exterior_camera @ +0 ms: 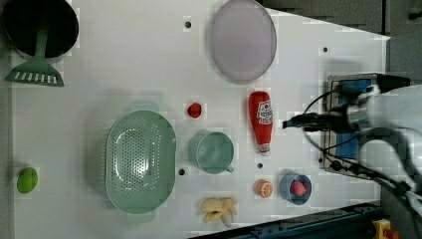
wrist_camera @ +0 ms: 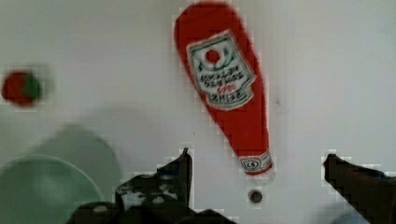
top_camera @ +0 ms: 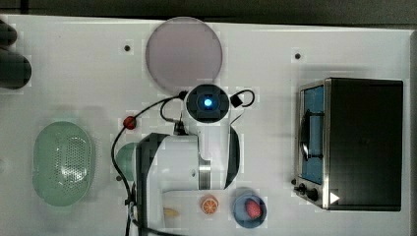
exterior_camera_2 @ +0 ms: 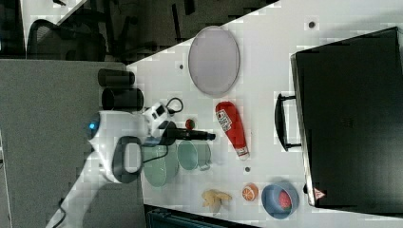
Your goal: Pick Ketchup from the table and place it in strainer.
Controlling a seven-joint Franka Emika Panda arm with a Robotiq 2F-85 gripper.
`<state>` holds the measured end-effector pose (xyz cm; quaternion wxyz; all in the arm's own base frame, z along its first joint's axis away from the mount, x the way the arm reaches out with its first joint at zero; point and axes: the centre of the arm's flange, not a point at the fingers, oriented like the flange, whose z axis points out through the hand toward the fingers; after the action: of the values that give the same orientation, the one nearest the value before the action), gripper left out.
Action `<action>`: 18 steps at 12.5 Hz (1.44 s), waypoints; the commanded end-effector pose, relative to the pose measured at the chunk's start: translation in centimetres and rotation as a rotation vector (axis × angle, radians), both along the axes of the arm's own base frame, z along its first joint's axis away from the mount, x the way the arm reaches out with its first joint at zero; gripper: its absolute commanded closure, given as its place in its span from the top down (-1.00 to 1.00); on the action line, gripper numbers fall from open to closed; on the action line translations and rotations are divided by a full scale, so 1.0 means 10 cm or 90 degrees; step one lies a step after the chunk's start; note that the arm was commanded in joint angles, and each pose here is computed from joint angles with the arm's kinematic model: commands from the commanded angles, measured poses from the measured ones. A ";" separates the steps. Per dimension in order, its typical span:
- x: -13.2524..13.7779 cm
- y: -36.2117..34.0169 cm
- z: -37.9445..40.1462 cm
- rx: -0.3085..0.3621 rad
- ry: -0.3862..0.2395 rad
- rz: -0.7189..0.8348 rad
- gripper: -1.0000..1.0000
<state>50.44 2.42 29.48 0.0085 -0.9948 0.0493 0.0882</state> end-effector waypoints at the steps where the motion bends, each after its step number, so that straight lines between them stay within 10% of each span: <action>1: 0.02 -0.06 0.04 0.021 -0.093 0.164 1.00; 13: -0.14 0.00 -1.42 0.045 -0.078 0.156 1.00; 18: -0.08 -0.01 -1.33 0.040 -0.107 0.150 0.25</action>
<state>47.60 2.09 13.14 0.0358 -0.9962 -0.0580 0.0546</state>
